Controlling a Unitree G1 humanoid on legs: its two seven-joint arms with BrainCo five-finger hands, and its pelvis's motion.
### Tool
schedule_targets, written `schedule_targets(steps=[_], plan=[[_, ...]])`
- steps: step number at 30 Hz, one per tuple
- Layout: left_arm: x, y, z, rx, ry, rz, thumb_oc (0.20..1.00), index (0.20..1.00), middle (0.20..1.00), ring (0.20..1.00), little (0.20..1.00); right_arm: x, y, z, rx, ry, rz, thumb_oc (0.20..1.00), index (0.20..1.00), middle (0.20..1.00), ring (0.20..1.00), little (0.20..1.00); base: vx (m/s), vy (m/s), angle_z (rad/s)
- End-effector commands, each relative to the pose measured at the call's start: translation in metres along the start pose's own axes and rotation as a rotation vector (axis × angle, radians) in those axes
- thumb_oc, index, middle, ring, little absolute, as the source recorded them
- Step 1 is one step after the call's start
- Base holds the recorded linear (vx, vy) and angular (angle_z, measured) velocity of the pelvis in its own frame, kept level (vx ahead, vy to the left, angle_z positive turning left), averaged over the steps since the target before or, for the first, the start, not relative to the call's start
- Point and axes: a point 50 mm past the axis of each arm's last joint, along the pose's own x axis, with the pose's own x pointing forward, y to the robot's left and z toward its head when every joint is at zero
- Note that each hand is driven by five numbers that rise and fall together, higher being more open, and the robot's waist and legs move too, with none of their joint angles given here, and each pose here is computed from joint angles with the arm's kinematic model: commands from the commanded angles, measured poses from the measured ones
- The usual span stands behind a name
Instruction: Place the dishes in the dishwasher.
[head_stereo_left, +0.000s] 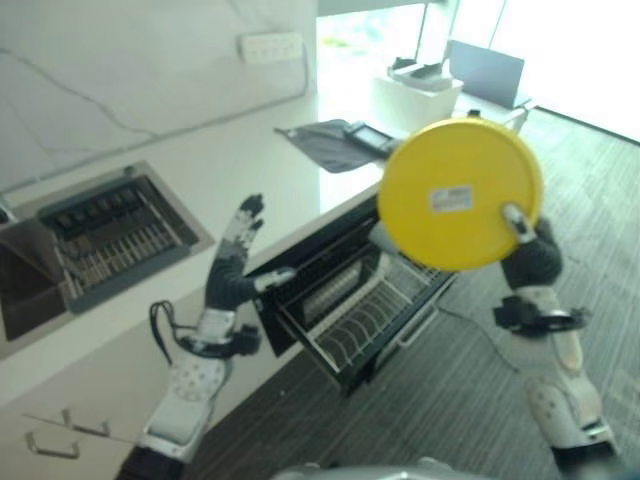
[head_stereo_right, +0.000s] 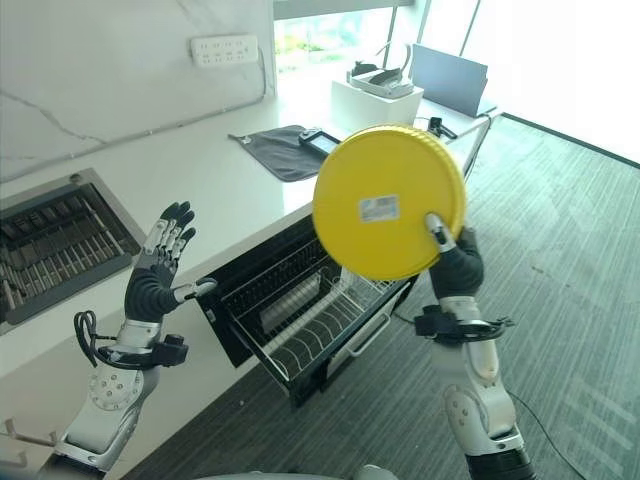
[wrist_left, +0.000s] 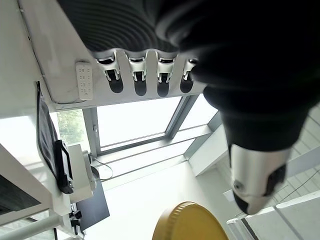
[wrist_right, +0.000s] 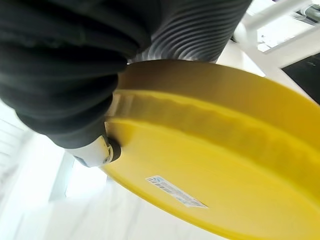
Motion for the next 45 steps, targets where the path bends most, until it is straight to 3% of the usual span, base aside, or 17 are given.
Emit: schedule_targets(steps=[1,11,15,22,33,34,36,39,45], plan=[[0.017,0.007,0.034,0.086,-0.242,0.028,1.0,1.0,1.0,1.0,1.0,0.018,0.024,0.034,0.055,-0.249,0.094,0.2,0.2,0.2,0.2,0.2,0.1,-0.03,0.25],[0.02,-0.005,0.04,0.148,-0.252,-0.034,1.0,1.0,1.0,1.0,1.0,0.016,0.038,0.039,0.035,-0.33,0.069,0.2,0.2,0.2,0.2,0.2,0.07,-0.308,0.11],[0.016,0.0,0.038,0.012,-0.238,-0.007,1.0,1.0,1.0,1.0,1.0,0.017,0.035,0.034,0.003,-0.315,0.071,0.2,0.2,0.2,0.2,0.2,-0.02,-0.484,0.46],[0.017,-0.003,0.015,-0.196,-0.094,-0.001,1.0,1.0,1.0,1.0,1.0,0.02,0.035,0.037,-0.335,-0.37,0.041,0.2,0.2,0.2,0.2,0.2,-0.04,-0.161,0.49],[-0.055,0.029,-0.066,-0.254,0.345,0.401,1.0,1.0,1.0,1.0,1.0,0.022,0.026,0.047,-0.933,-0.607,0.01,0.2,0.2,0.2,0.2,0.2,0.02,0.086,0.33],[-0.079,0.032,-0.085,-0.288,0.472,0.503,1.0,1.0,1.0,1.0,1.0,0.026,0.025,0.051,-1.047,-0.655,0.024,0.2,0.2,0.2,0.2,0.2,0.13,0.254,0.25],[-0.1,0.035,-0.098,-0.336,0.547,0.588,1.0,1.0,1.0,1.0,1.0,0.028,0.023,0.053,-1.089,-0.667,0.032,0.2,0.2,0.2,0.2,0.2,0.12,0.25,0.15],[-0.123,0.036,-0.109,-0.358,0.616,0.622,1.0,1.0,1.0,1.0,1.0,0.027,0.018,0.054,-1.155,-0.683,0.028,0.2,0.2,0.2,0.2,0.2,0.13,0.28,0.05],[-0.13,0.04,-0.114,-0.312,0.695,0.515,1.0,1.0,1.0,1.0,1.0,0.017,0.007,0.046,-1.234,-0.673,0.028,0.2,0.2,0.2,0.2,0.2,0.12,0.178,0.13]])
